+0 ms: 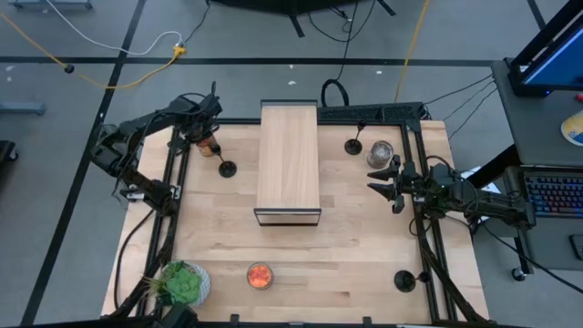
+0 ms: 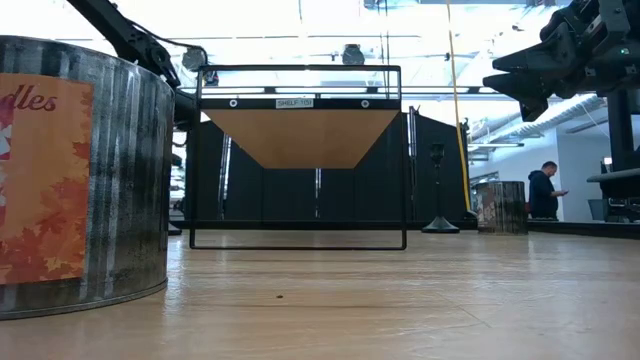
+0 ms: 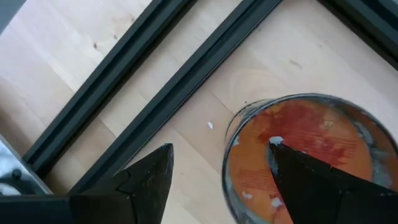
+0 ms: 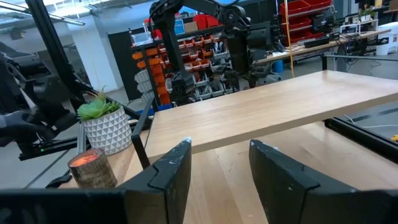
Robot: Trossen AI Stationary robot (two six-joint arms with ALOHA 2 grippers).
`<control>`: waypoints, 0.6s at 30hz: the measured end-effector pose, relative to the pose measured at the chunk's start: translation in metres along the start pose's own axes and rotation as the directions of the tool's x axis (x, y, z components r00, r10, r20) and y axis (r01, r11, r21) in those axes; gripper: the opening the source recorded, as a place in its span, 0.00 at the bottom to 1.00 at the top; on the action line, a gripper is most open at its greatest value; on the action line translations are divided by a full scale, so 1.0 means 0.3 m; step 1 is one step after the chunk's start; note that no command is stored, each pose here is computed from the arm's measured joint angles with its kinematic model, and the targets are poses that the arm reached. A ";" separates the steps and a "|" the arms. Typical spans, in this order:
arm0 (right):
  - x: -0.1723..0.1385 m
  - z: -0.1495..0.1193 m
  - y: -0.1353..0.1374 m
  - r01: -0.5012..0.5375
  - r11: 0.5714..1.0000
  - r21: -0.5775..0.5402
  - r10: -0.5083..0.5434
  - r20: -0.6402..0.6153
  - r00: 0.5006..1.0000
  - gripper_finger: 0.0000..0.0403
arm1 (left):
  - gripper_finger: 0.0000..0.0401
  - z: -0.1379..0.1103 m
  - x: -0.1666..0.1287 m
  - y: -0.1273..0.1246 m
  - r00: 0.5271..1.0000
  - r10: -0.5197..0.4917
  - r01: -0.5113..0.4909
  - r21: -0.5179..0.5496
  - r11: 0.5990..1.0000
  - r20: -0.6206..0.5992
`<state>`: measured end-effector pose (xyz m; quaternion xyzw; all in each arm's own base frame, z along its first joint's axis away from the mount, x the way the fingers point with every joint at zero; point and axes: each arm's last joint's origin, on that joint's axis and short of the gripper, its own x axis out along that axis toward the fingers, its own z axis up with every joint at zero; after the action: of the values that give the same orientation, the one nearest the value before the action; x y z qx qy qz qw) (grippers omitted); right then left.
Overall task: Pick & Place candle stick holders
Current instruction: Put the top orange scented candle on the shelf
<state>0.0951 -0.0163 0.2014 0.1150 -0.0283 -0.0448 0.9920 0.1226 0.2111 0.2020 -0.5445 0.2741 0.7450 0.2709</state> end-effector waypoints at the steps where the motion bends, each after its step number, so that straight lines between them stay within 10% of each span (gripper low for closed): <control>1: 0.000 0.000 0.000 0.000 1.000 0.000 0.000 0.000 1.000 0.39 | 0.67 0.000 0.005 -0.005 1.000 0.005 -0.005 0.002 1.000 -0.002; 9: 0.000 0.000 0.000 0.000 1.000 0.000 0.000 0.000 1.000 0.39 | 0.61 0.000 0.008 -0.006 1.000 0.010 -0.010 0.032 0.999 0.001; 18: 0.000 0.000 0.000 0.000 1.000 0.000 0.000 0.000 1.000 0.39 | 0.25 -0.009 0.011 -0.006 0.998 0.031 -0.035 0.067 0.997 0.059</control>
<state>0.0951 -0.0163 0.2014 0.1152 -0.0283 -0.0449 0.9919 0.1249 0.2107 0.1980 -0.5084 0.3006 0.7550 0.2848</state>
